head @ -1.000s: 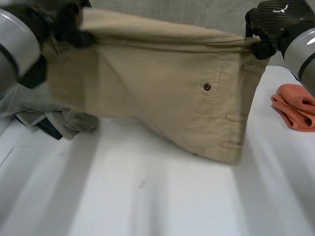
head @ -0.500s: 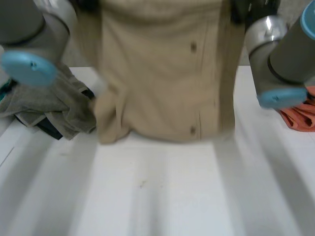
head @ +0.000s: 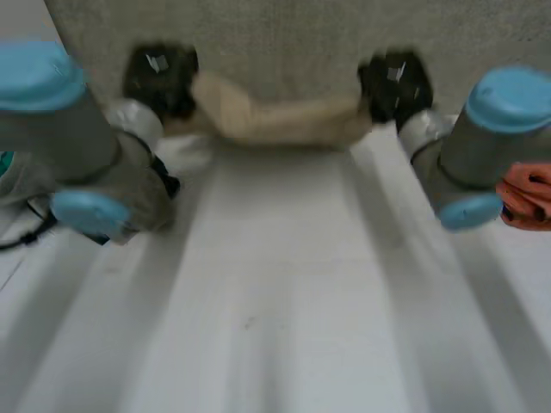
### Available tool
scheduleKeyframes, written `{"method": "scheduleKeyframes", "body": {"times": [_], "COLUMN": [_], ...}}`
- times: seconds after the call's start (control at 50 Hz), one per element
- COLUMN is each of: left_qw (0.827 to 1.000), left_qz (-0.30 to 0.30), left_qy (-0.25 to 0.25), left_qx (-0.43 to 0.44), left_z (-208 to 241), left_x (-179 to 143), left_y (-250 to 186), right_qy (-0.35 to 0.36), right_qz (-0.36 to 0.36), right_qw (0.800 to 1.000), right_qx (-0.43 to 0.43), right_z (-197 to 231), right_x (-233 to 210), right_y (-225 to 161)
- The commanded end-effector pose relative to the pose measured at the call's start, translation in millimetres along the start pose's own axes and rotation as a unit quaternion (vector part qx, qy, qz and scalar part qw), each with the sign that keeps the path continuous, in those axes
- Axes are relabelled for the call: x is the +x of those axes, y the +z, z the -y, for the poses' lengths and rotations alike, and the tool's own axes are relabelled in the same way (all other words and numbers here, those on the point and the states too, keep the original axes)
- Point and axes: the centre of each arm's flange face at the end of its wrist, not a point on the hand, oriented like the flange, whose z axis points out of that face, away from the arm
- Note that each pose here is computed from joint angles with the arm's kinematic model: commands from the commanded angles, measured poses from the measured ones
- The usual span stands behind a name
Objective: Fold the laundry.
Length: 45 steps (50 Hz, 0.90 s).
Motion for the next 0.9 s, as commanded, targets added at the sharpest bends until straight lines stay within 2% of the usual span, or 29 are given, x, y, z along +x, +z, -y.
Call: {"method": "scheduleKeyframes", "body": {"times": [0.02,0.12,0.14,0.2,0.22,0.24,0.26,0.28,0.3,0.34,0.38,0.4,0.46,0.48,0.54,0.58,0.62,0.64,0.68,0.7,0.74,0.76,0.84,0.9], "left_qw": [0.986,0.964,0.954,0.938,0.926,0.92,0.914,0.901,0.897,0.876,0.865,0.857,0.839,0.829,0.82,0.823,0.834,0.848,0.864,0.881,0.897,0.912,0.942,0.952], "left_qz": [-0.047,-0.087,-0.102,-0.125,-0.139,-0.147,-0.155,-0.171,-0.176,-0.206,-0.227,-0.247,-0.28,-0.297,-0.309,-0.303,-0.287,-0.266,-0.241,-0.218,-0.201,-0.185,-0.142,-0.126], "left_qy": [0.003,0.007,0.011,0.016,0.021,0.023,0.026,0.029,0.03,0.029,0.025,0.021,0.013,0.01,0.011,0.023,0.032,0.04,0.047,0.052,0.055,0.057,0.057,0.058], "left_qx": [-0.158,-0.253,-0.283,-0.322,-0.349,-0.362,-0.373,-0.397,-0.404,-0.435,-0.447,-0.453,-0.466,-0.474,-0.482,-0.48,-0.47,-0.457,-0.44,-0.417,-0.389,-0.361,-0.299,-0.273], "left_z": [-71,-70,-66,-59,-55,-53,-51,-47,-45,-38,-33,-29,-23,-20,-17,-16,-17,-19,-22,-21,-21,-23,-33,-36], "left_x": [36,47,50,54,56,56,57,59,59,61,64,68,74,77,80,79,76,72,66,62,59,58,51,49], "left_y": [-42,-82,-97,-119,-134,-142,-149,-164,-169,-193,-205,-213,-227,-233,-235,-229,-218,-204,-188,-171,-154,-136,-89,-64], "right_qy": [-0.028,-0.039,-0.044,-0.053,-0.062,-0.067,-0.077,-0.085,-0.092,-0.117,-0.127,-0.136,-0.15,-0.153,-0.146,-0.136,-0.128,-0.118,-0.107,-0.093,-0.081,-0.074,-0.062,-0.06], "right_qz": [0.068,0.096,0.11,0.133,0.153,0.163,0.188,0.2,0.213,0.267,0.291,0.315,0.341,0.346,0.343,0.333,0.318,0.3,0.271,0.242,0.211,0.181,0.11,0.08], "right_qw": [0.985,0.968,0.96,0.946,0.934,0.927,0.911,0.903,0.895,0.855,0.838,0.823,0.81,0.81,0.811,0.818,0.827,0.84,0.858,0.877,0.895,0.912,0.945,0.958], "right_qx": [-0.158,-0.228,-0.255,-0.291,-0.318,-0.332,-0.359,-0.371,-0.382,-0.429,-0.444,-0.454,-0.453,-0.449,-0.45,-0.448,-0.445,-0.437,-0.423,-0.404,-0.384,-0.362,-0.301,-0.268], "right_z": [-77,-68,-62,-50,-42,-38,-30,-26,-22,-8,-5,-1,3,3,-2,-7,-10,-14,-17,-21,-24,-26,-33,-37], "right_x": [-21,-14,-12,-7,-3,0,2,5,7,15,18,21,23,24,24,22,21,20,20,20,20,22,23,22], "right_y": [-49,-80,-92,-110,-123,-131,-146,-154,-161,-191,-202,-212,-219,-220,-217,-211,-205,-197,-187,-176,-164,-152,-124,-110]}}
